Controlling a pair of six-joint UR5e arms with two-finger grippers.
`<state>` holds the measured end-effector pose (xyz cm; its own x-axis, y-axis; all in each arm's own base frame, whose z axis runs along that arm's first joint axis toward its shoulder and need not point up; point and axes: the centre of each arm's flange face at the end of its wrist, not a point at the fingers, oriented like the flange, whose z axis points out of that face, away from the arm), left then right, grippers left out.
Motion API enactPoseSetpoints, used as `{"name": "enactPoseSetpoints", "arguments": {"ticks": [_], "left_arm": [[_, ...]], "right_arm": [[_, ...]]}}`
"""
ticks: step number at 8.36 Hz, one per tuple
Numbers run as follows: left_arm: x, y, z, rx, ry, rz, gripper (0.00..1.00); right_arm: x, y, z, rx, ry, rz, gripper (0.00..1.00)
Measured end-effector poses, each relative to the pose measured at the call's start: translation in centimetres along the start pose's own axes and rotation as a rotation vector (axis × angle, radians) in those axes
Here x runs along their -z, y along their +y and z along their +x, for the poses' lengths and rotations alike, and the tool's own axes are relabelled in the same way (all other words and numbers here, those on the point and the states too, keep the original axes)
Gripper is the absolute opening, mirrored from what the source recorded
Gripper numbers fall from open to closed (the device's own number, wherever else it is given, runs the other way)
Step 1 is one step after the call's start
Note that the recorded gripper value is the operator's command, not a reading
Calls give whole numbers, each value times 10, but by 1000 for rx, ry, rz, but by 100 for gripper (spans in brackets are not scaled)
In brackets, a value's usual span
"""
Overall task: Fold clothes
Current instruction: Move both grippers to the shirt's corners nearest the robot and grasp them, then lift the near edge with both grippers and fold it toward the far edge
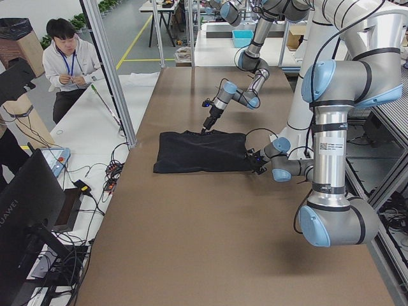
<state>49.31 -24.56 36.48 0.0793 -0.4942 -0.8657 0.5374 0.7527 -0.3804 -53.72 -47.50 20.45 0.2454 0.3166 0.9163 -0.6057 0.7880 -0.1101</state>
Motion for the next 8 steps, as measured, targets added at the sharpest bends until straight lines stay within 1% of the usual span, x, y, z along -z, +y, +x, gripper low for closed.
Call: {"name": "enactPoseSetpoints", "arguments": {"ticks": [2,3,4,5,6,8], "left_arm": [[-2,-1,-2,-3,0,13,61],[-3,-2,-3,-4,-1,16,48],[-3,-1,-3,-4,0,16,28],[-4,-1,-2,-4,1,16,3],[-4,-1,-2,-3,2,16,0],[-4,-3,-3,-5,2,25,0]], "right_arm": [[0,0,2,1,2,-1,94],[0,0,4,1,3,-1,94],[0,0,5,1,-1,-1,94],[0,0,8,0,-3,-1,94],[-1,-1,10,0,-6,-1,94],[-1,-1,14,0,-5,-1,94]]}}
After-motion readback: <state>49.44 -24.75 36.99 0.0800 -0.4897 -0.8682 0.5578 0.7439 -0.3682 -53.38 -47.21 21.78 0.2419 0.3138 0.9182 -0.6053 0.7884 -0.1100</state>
